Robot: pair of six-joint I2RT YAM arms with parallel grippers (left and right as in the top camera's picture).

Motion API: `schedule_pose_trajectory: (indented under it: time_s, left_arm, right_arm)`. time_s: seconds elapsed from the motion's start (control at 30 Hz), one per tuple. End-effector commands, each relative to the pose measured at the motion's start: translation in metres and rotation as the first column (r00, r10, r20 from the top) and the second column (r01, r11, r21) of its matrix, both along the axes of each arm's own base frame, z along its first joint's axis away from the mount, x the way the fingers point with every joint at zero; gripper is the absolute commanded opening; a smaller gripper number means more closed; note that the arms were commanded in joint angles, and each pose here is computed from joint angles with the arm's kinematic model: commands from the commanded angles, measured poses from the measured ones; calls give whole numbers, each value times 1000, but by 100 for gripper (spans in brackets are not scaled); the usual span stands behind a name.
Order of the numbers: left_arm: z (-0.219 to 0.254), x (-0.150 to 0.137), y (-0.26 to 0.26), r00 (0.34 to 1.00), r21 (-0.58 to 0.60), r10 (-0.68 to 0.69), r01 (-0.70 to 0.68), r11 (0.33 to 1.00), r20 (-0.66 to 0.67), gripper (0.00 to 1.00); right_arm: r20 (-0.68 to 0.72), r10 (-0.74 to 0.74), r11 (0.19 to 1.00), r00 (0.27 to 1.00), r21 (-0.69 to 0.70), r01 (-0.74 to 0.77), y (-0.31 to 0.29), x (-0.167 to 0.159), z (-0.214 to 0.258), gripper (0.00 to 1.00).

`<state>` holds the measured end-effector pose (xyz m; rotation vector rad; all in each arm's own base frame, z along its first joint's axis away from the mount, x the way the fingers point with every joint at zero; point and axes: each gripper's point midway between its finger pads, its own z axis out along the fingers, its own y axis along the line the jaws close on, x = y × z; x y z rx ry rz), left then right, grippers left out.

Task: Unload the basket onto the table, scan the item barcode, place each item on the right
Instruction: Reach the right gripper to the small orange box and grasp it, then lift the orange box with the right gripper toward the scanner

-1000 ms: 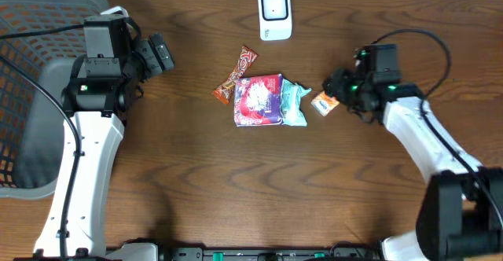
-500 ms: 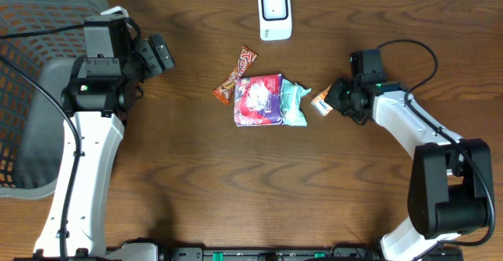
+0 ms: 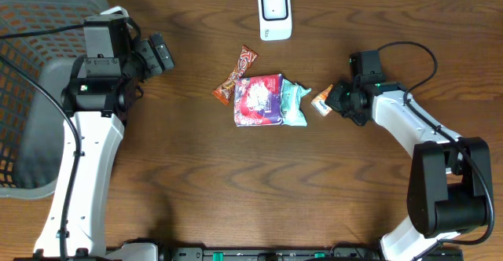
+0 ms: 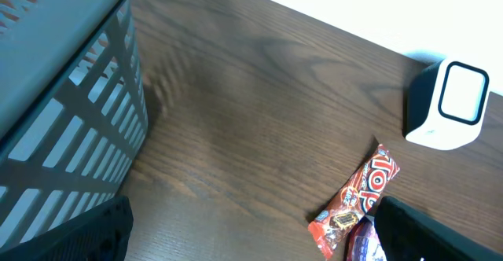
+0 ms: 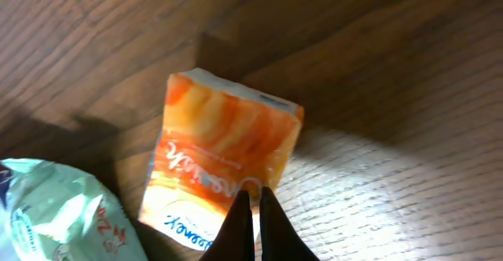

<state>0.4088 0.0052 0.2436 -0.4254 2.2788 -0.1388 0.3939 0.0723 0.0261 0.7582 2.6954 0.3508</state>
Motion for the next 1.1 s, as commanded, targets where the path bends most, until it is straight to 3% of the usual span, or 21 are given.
schedule_pose_trajectory:
  time_s: [0.0, 0.3, 0.67, 1.07]
  left_arm:
    - [3, 2, 0, 1000, -2, 5, -5, 1000, 7, 98]
    - [3, 2, 0, 1000, -2, 5, -5, 1000, 7, 98]
    - [3, 2, 0, 1000, -2, 5, -5, 1000, 7, 98]
    - [3, 2, 0, 1000, -2, 5, -5, 1000, 7, 98]
  right_arm:
    - [-6, -25, 999, 1000, -34, 24, -6, -1, -4, 2]
    - [6, -20, 1000, 1000, -20, 20, -4, 0, -6, 1]
    - [128, 32, 999, 991, 18, -34, 2, 14, 50, 1]
    - [35, 45, 999, 998, 10, -45, 11, 6, 14, 1]
